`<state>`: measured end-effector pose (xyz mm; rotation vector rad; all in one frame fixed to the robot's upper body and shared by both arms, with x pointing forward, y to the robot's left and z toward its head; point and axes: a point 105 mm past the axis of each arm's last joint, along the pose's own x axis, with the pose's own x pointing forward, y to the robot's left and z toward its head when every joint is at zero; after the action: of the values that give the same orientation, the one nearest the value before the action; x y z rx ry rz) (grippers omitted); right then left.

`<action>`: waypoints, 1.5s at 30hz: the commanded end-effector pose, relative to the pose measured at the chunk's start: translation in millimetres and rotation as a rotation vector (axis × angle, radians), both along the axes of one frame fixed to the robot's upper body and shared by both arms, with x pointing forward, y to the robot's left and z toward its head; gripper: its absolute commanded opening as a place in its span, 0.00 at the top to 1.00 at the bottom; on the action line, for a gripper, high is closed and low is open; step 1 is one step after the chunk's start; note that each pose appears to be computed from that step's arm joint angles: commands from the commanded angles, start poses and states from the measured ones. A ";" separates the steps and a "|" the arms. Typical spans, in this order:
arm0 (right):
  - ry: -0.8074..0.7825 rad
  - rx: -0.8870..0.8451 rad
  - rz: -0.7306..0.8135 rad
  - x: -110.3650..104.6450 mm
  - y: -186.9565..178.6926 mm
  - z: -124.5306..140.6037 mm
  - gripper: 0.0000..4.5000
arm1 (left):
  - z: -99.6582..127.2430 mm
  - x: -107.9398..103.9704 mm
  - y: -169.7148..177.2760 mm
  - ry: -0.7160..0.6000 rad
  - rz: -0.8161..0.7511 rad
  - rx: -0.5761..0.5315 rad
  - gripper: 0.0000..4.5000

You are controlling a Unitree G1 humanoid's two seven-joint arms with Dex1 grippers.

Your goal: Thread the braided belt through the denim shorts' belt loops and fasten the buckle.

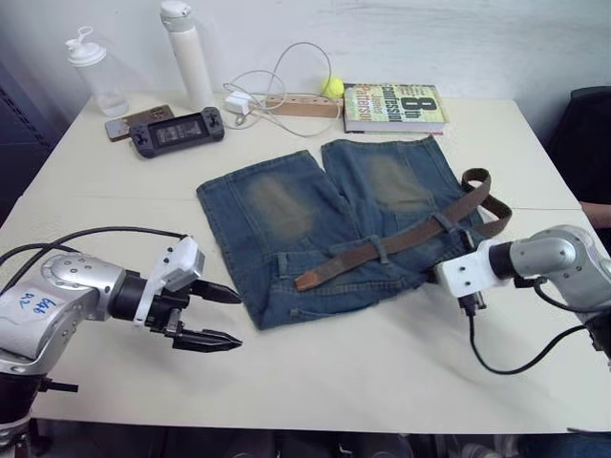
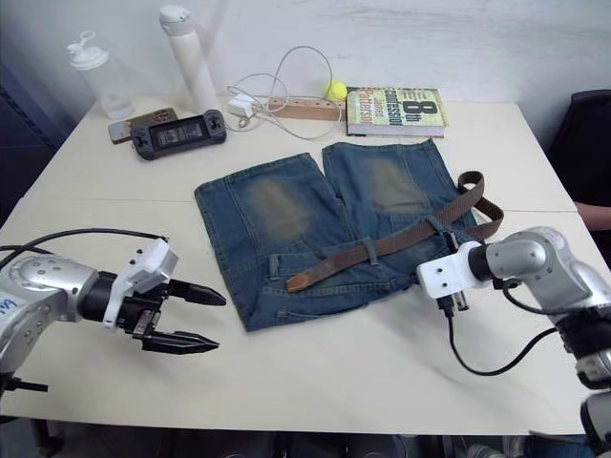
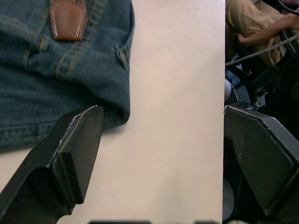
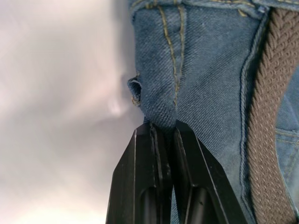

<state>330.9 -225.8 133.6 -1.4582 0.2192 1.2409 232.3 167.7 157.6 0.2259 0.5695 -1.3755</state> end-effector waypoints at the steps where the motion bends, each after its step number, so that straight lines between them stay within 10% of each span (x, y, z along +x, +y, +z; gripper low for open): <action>1: -0.009 -0.069 0.027 2.5 -16.0 1.2 0.99 | 2.5 -2.6 -6.7 -0.025 -0.031 -0.007 0.00; 12: -0.082 0.068 -0.068 6.4 -12.6 61.8 0.02 | 11.6 24.8 -24.7 -0.130 -0.020 -0.058 0.00; 22: 0.361 0.860 -0.338 -57.8 66.8 100.2 0.02 | 19.3 55.1 -20.2 -0.235 0.054 -0.064 0.00; 28: 0.916 1.220 -0.559 -86.9 107.8 67.3 0.02 | 23.4 60.5 -17.7 -0.267 0.070 -0.060 0.00; 34: 1.092 1.373 -0.877 -80.4 106.1 39.3 0.02 | 24.3 59.7 -15.3 -0.275 0.074 -0.049 0.00; 38: 1.051 1.372 -0.985 -71.5 107.7 25.7 0.02 | 24.2 60.4 -15.6 -0.280 0.076 -0.045 0.00; 41: 0.558 1.002 -0.739 -74.8 106.2 21.0 0.02 | 24.3 59.2 -15.2 -0.280 0.079 -0.048 0.00; 45: 0.320 0.740 -0.493 -73.6 101.8 15.2 0.02 | 20.0 58.4 -14.4 -0.275 0.074 -0.036 0.00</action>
<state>260.1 -128.4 148.8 -0.3345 0.3566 0.9084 291.8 152.3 171.9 0.3208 0.3489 -1.2593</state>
